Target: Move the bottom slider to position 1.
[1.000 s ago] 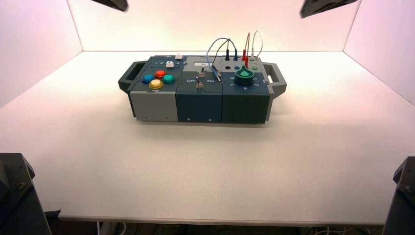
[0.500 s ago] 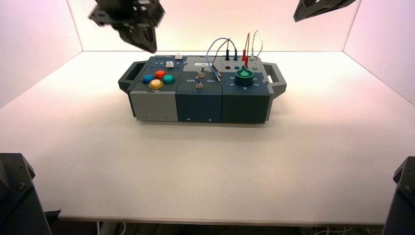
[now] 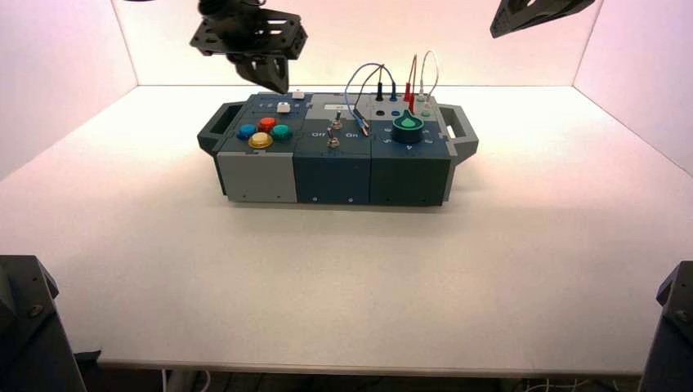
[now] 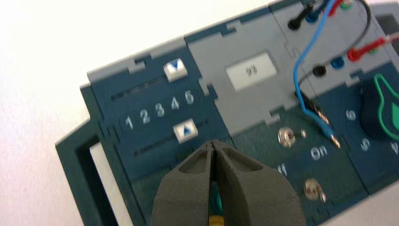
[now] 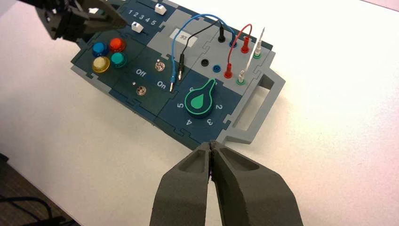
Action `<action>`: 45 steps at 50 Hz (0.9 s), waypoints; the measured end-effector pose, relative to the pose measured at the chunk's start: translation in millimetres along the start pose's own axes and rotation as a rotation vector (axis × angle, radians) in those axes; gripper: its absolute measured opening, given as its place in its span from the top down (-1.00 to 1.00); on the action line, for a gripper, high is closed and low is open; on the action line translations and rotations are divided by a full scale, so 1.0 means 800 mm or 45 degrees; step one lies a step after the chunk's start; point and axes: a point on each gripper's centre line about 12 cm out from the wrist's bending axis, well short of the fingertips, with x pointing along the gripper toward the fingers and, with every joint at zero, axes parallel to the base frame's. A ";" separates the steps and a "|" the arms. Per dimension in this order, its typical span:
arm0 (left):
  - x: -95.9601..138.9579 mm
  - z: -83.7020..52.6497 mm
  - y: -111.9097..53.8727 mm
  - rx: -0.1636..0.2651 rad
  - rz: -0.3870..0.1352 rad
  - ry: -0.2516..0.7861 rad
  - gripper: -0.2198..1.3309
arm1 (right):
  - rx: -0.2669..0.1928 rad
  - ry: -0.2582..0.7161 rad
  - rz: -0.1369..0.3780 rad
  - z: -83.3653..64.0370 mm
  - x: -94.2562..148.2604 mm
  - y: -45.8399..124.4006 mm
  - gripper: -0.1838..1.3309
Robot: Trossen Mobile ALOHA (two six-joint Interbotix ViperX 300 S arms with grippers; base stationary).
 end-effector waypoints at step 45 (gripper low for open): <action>0.050 0.003 0.001 -0.021 -0.011 0.076 0.93 | -0.012 0.003 -0.009 -0.002 0.001 -0.001 0.94</action>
